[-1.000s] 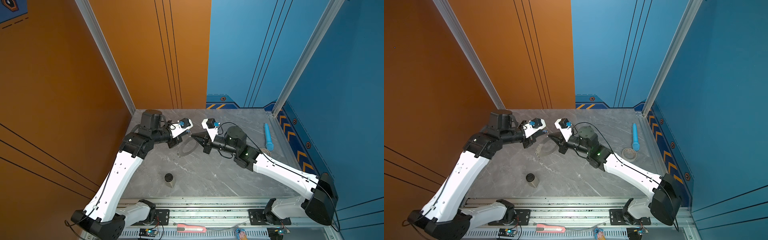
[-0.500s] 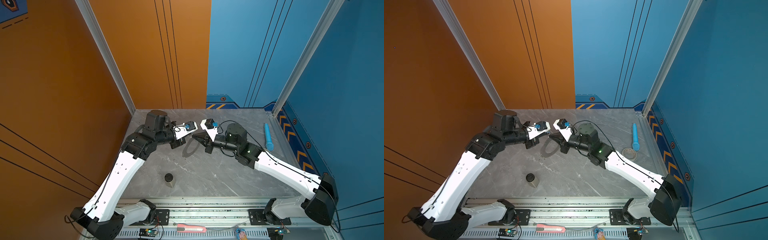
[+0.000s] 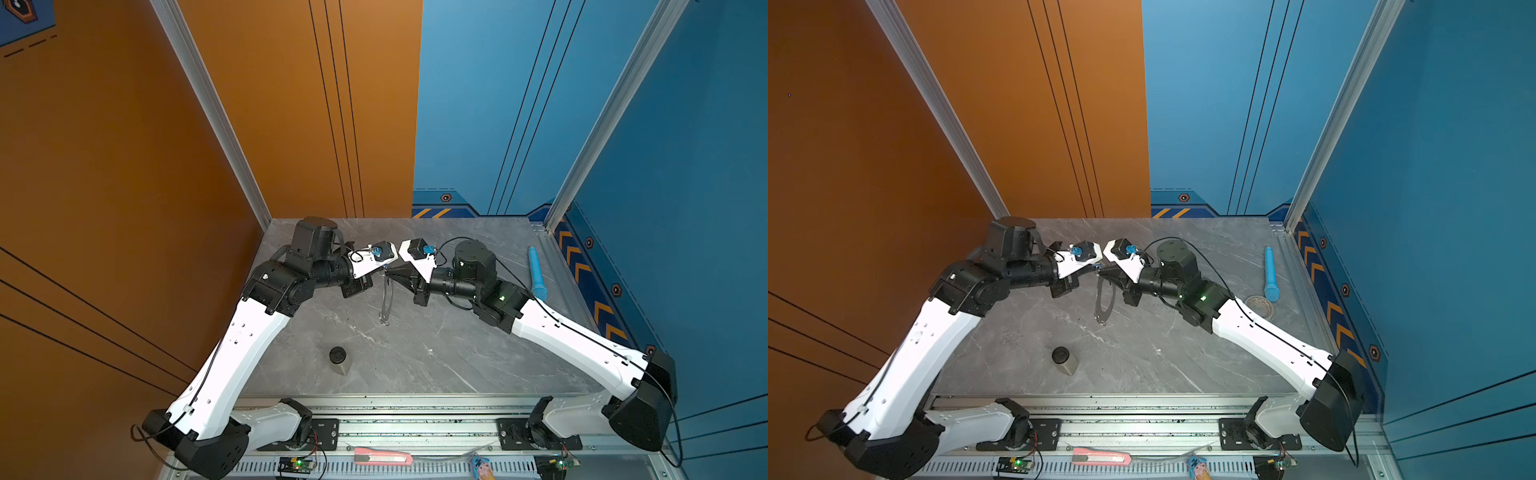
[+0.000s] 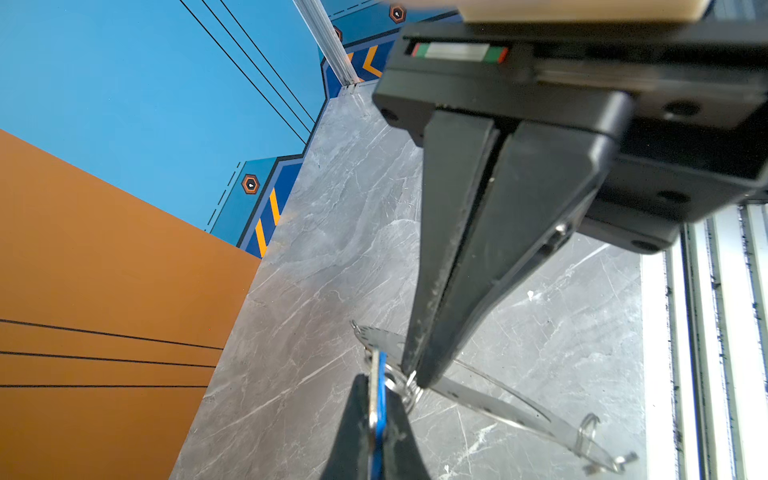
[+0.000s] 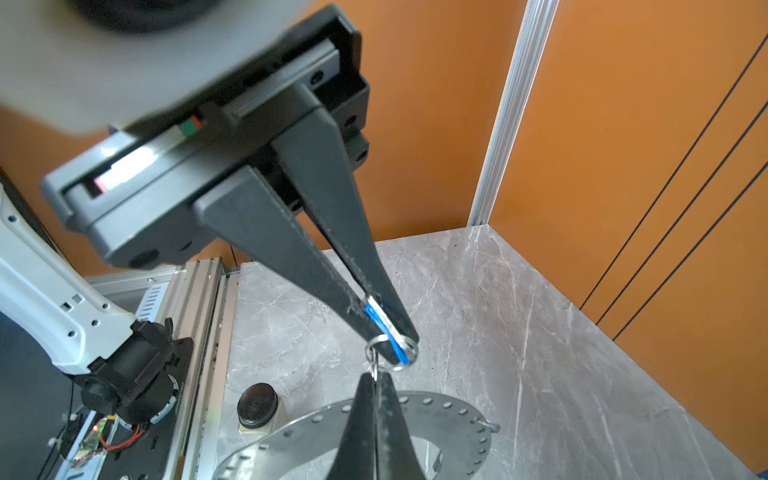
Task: Remove the keys from the keyring
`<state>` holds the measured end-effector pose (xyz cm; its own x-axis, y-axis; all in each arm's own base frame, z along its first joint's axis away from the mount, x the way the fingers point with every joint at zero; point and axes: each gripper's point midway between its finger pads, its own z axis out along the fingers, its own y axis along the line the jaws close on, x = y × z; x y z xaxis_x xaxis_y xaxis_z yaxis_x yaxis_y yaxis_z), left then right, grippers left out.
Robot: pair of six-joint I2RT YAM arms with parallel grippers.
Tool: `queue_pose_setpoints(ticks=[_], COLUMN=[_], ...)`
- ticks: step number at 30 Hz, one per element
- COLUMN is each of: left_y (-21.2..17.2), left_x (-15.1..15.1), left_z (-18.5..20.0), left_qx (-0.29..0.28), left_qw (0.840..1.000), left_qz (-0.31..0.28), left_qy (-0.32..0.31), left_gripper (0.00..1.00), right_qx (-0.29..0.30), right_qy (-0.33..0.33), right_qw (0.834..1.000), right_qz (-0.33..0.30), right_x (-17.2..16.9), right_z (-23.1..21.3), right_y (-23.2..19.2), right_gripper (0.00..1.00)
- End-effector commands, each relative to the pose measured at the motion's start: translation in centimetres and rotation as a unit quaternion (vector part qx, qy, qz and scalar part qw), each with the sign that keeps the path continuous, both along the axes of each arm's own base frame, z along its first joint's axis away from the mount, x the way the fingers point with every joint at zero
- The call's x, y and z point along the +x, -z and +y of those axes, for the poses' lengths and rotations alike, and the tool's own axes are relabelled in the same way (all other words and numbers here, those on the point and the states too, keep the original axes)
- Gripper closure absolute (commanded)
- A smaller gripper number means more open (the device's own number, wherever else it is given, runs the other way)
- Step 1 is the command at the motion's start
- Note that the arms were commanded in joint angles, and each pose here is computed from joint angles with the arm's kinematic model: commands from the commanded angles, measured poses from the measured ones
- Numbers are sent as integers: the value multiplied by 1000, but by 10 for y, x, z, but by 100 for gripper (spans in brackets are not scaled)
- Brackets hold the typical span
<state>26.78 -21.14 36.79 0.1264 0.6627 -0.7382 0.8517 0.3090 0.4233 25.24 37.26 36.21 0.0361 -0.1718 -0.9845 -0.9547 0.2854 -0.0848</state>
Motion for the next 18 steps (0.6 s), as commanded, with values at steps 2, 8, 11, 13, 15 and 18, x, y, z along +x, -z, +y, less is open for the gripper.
queue_pose_setpoints(ticks=[2, 8, 11, 13, 15, 18], left_y=[-14, -14, -16, -16, -15, -17], left_x=[-6, -3, -1, 1, 3, 4], left_z=[-8, -3, -1, -1, 0, 1], left_qx=[-17, -18, -27, -34, -38, -46], left_qw=[1000, 1000, 999, 999, 999, 998], left_qz=[2, 11, 17, 24, 30, 36], left_qy=[18, 12, 10, 9, 8, 7], left_gripper=[100, 100, 100, 100, 100, 100], right_qx=[-55, -104, -119, -126, -125, -125], right_qy=[-48, -57, -62, -66, -70, -72], right_qw=[997, 989, 985, 983, 982, 981], right_qz=[-33, -89, -107, -118, -124, -128], right_x=[-25, -44, -52, -57, -61, -65], right_z=[6, 7, 8, 10, 11, 11], right_y=[11, 13, 14, 14, 11, 8], right_gripper=[100, 100, 100, 100, 100, 100])
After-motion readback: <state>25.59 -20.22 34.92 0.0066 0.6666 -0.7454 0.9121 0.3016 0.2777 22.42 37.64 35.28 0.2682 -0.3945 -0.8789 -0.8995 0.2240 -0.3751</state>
